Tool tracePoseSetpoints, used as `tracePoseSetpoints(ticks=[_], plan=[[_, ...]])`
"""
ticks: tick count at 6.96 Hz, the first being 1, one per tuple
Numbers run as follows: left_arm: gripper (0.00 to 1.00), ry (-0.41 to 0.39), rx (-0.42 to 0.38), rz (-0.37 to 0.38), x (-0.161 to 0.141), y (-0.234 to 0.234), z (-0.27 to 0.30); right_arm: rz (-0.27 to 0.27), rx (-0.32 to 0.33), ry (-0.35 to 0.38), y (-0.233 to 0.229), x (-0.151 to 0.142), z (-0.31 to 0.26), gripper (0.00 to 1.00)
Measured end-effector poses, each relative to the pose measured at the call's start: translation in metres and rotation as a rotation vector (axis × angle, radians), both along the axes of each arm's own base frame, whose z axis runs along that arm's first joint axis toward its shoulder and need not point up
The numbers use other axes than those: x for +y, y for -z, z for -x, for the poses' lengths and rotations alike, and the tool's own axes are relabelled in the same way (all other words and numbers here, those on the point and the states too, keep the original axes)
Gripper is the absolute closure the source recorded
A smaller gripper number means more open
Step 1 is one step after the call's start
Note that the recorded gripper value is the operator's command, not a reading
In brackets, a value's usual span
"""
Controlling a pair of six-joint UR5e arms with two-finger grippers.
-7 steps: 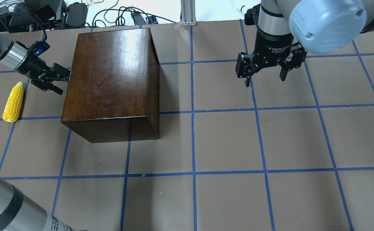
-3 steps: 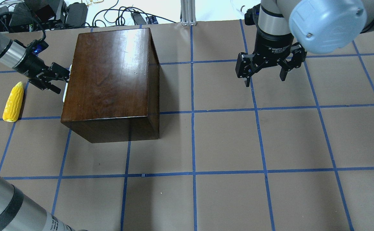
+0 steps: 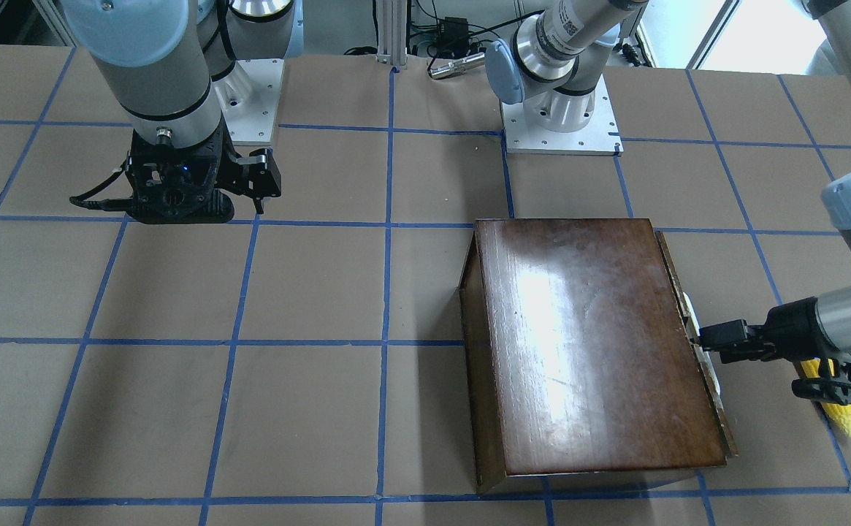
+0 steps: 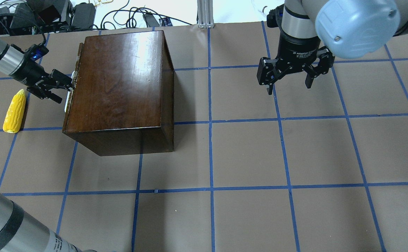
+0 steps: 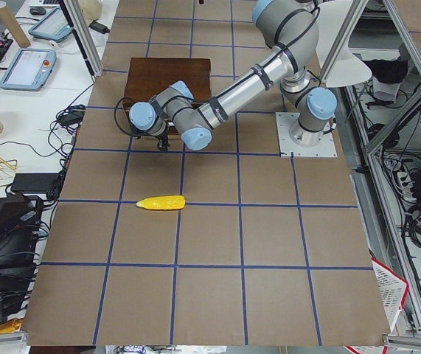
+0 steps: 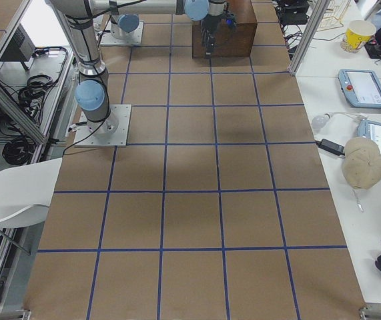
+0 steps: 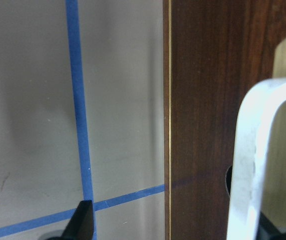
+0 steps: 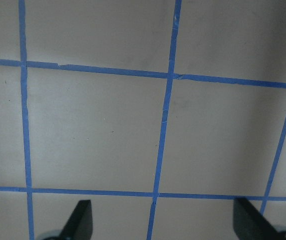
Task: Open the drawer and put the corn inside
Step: 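Pull the drawer outward by its handle with the left gripper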
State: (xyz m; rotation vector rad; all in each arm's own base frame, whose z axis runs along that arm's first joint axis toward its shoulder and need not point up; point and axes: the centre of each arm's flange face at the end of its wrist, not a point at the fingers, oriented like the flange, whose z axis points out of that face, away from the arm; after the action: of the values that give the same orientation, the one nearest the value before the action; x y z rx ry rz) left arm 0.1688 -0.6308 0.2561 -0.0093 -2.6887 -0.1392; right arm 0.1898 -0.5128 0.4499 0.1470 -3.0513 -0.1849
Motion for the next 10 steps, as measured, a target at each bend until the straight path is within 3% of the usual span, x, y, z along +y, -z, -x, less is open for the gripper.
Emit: tracePoseSetpoints(ticks=[10], plan=[[0.00, 0.007, -0.038, 0.036, -0.004, -0.009, -0.024, 0.000, 0.000, 0.001, 0.000, 0.000, 0.000, 0.00]])
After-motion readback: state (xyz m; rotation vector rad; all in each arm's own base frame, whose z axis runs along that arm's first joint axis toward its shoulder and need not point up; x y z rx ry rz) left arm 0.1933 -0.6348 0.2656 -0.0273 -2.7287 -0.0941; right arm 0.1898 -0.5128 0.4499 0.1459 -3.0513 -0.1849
